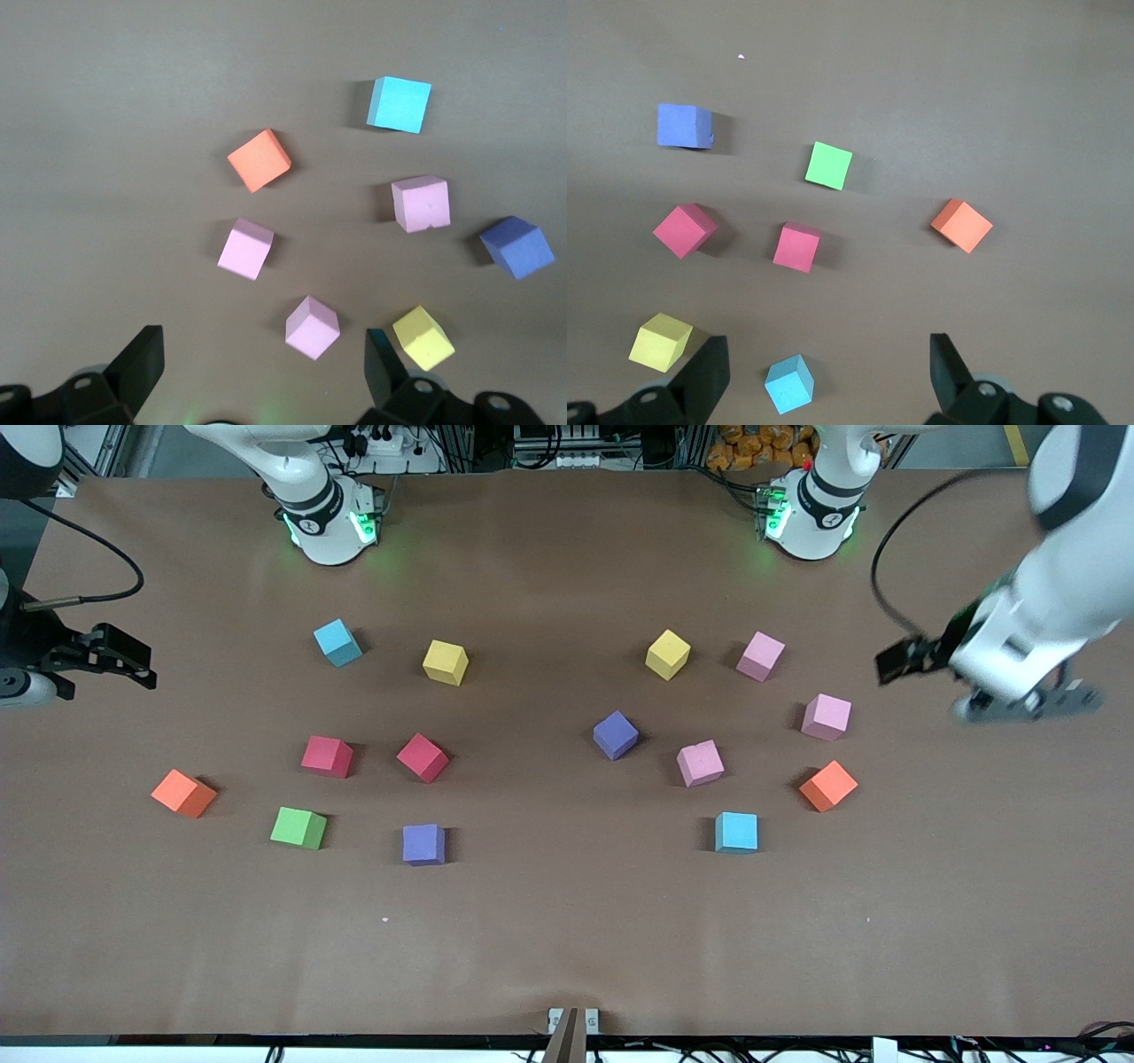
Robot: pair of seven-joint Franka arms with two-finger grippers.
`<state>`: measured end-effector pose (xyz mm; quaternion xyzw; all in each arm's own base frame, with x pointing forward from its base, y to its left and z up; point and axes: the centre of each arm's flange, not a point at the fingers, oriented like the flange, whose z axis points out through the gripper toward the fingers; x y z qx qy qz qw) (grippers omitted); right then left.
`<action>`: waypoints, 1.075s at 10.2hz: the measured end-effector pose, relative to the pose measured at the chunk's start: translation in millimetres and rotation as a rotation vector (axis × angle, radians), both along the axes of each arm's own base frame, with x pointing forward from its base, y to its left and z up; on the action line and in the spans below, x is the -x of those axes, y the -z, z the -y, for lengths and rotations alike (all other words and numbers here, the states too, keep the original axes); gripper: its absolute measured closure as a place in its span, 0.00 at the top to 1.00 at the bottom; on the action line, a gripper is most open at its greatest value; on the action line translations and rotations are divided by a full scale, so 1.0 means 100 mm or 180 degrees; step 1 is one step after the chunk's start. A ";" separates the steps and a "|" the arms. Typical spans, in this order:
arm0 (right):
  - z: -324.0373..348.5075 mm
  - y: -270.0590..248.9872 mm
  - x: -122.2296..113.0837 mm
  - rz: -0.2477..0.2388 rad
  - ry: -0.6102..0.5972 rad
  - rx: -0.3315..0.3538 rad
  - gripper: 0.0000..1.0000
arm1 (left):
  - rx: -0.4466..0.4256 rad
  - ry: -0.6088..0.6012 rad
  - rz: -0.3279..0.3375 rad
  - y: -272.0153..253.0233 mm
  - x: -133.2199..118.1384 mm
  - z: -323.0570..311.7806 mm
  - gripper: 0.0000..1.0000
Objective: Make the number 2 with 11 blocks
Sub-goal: 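Reach the left gripper down to the cyan cube, then grasp and lift the cyan cube with the left gripper while the right gripper reaches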
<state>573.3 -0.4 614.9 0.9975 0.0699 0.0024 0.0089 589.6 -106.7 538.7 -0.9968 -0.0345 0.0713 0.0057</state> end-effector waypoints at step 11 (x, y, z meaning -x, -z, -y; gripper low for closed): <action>0.01 0.08 -0.02 -0.0039 -0.0034 0.0004 1.00 | 0.0249 -0.0082 0.0292 2.61 -0.84 0.92 1.00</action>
